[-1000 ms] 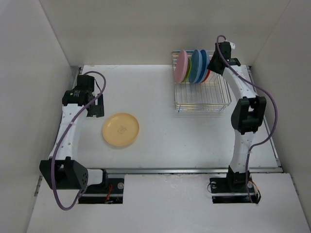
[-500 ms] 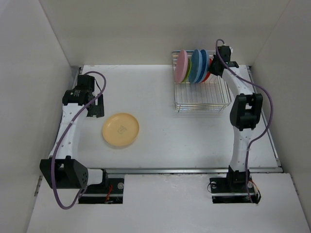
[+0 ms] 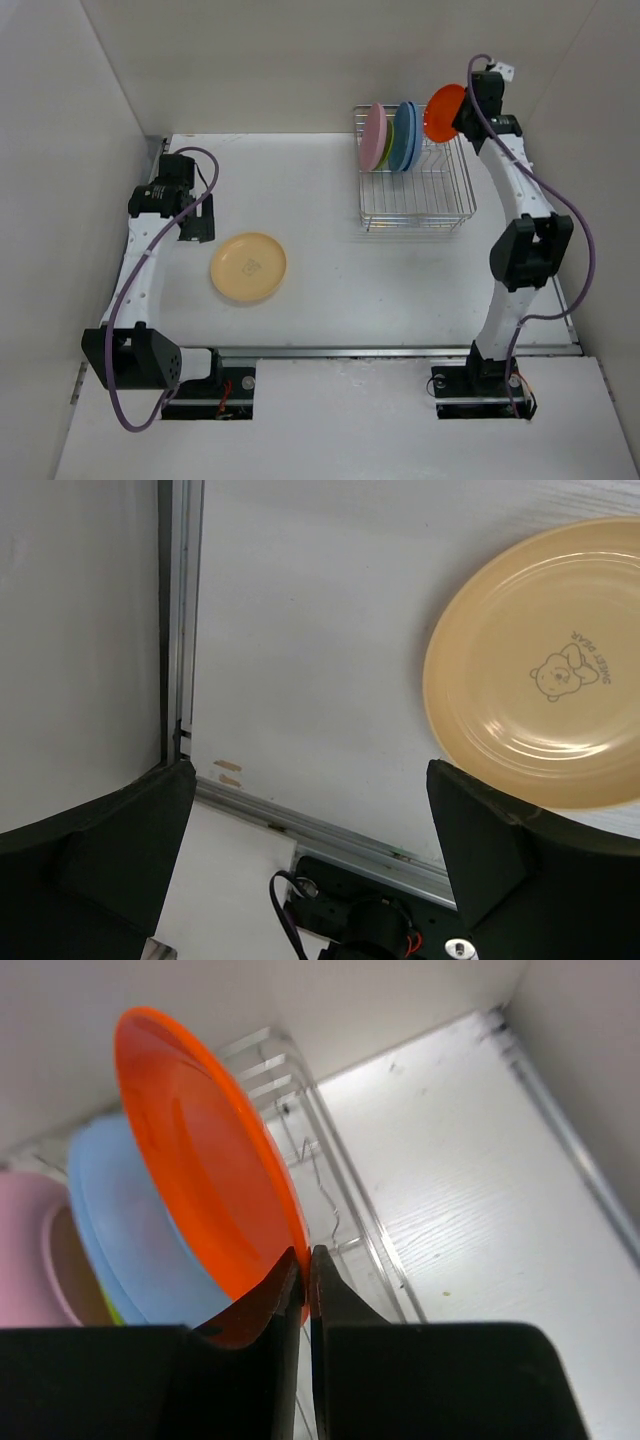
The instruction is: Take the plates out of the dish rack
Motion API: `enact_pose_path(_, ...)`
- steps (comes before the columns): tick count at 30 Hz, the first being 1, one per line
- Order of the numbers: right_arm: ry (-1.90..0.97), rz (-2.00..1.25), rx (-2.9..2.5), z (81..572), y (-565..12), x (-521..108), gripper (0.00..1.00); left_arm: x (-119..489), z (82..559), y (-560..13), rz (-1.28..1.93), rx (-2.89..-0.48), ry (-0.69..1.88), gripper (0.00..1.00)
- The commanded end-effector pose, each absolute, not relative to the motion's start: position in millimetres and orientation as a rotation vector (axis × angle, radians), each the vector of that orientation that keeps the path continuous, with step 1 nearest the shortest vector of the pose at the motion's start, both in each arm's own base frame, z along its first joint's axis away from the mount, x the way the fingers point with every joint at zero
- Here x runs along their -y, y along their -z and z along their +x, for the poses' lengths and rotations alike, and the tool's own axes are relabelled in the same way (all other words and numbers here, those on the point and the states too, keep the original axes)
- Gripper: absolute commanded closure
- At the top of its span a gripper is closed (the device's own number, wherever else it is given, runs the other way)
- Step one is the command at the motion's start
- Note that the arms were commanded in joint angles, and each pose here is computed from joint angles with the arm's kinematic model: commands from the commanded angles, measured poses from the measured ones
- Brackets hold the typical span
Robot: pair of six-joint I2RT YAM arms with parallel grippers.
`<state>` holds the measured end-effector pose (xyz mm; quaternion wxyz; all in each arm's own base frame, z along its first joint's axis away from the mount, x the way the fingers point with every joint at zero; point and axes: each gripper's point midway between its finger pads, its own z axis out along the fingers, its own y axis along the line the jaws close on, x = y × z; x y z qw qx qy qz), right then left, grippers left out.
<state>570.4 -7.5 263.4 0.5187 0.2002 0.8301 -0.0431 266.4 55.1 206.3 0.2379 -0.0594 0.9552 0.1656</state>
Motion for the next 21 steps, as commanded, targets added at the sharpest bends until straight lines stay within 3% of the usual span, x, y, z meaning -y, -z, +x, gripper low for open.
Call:
enact_pose_path(1, 0.215, 0.534, -1.749, 528, -384, 27, 1.00, -56, 261, -226, -0.170, -2.558, -0.437, 0.00)
enact_pose_path(5, 0.286, 0.561, -1.683, 477, -417, 31, 1.00, -55, 256, -235, -0.174, -2.520, -0.417, 0.00)
enact_pose_path(7, 0.223, 0.456, -1.734, 462, -400, -3, 1.00, -53, 254, -235, -0.171, -2.517, -0.404, 0.00)
enact_pose_path(9, 0.084, 0.319, -1.698, 435, -420, -37, 1.00, -53, 251, -235, -0.172, -2.514, -0.403, 0.00)
enact_pose_path(13, -0.376, -0.153, -1.909, 391, -359, -161, 1.00, -54, 248, -242, -0.165, -2.487, -0.402, 0.00)
enact_pose_path(17, -0.791, -0.479, -2.163, 320, -270, -234, 1.00, -54, 244, -243, -0.167, -2.478, -0.400, 0.00)
enact_pose_path(21, -1.046, -0.585, -2.275, 269, -210, -269, 1.00, -54, 244, -243, -0.167, -2.478, -0.400, 0.00)
